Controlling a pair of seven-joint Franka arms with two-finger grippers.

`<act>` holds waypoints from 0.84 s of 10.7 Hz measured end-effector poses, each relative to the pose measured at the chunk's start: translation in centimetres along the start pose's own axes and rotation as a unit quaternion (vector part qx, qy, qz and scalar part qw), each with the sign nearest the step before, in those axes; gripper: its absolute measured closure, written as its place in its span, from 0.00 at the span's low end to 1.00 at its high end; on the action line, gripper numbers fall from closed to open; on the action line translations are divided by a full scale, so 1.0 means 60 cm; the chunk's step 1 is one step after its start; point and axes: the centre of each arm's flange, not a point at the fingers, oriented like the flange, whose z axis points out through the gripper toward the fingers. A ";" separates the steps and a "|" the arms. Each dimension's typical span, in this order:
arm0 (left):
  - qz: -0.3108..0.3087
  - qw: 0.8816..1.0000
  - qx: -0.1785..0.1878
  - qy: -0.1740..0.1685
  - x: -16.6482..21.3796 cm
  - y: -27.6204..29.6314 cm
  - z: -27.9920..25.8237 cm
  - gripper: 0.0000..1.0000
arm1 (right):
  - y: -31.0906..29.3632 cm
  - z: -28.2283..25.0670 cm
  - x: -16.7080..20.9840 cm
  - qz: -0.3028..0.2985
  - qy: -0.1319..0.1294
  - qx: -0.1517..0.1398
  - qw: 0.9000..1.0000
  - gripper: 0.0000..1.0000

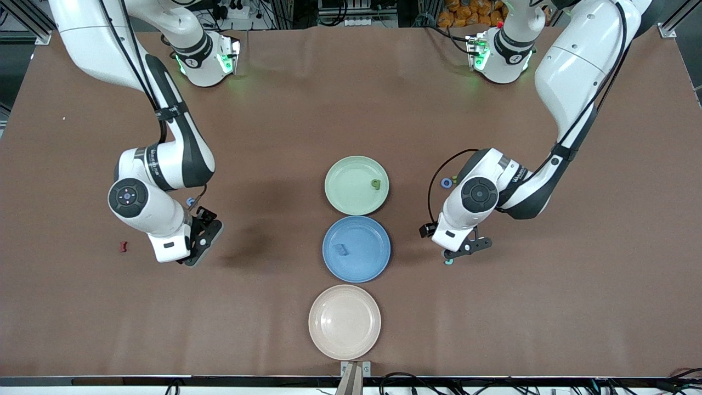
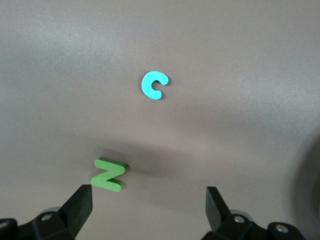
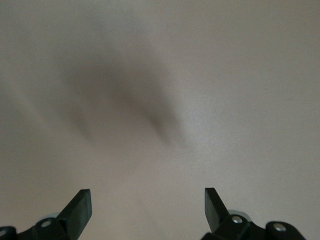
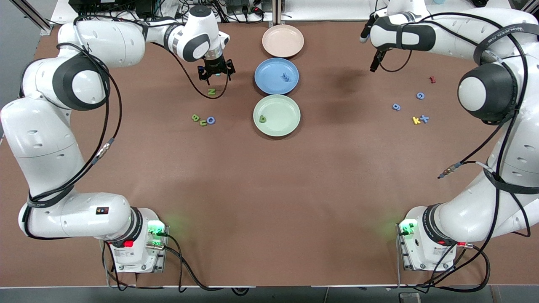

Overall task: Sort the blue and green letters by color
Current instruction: 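Move the right gripper back toward the blue g, then lower the right gripper onto the blue g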

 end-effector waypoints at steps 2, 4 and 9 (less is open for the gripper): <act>0.000 1.000 0.000 0.000 0.000 0.000 -0.001 0.00 | -0.008 0.016 -0.043 -0.018 0.007 -0.006 1.000 0.00; 0.000 1.000 -0.001 0.000 0.000 0.000 -0.002 0.00 | -0.005 0.044 -0.098 -0.034 0.006 -0.005 0.999 0.00; 0.000 1.000 -0.001 0.001 0.001 0.001 -0.003 0.00 | -0.037 0.103 -0.159 -0.036 0.011 -0.011 0.999 0.00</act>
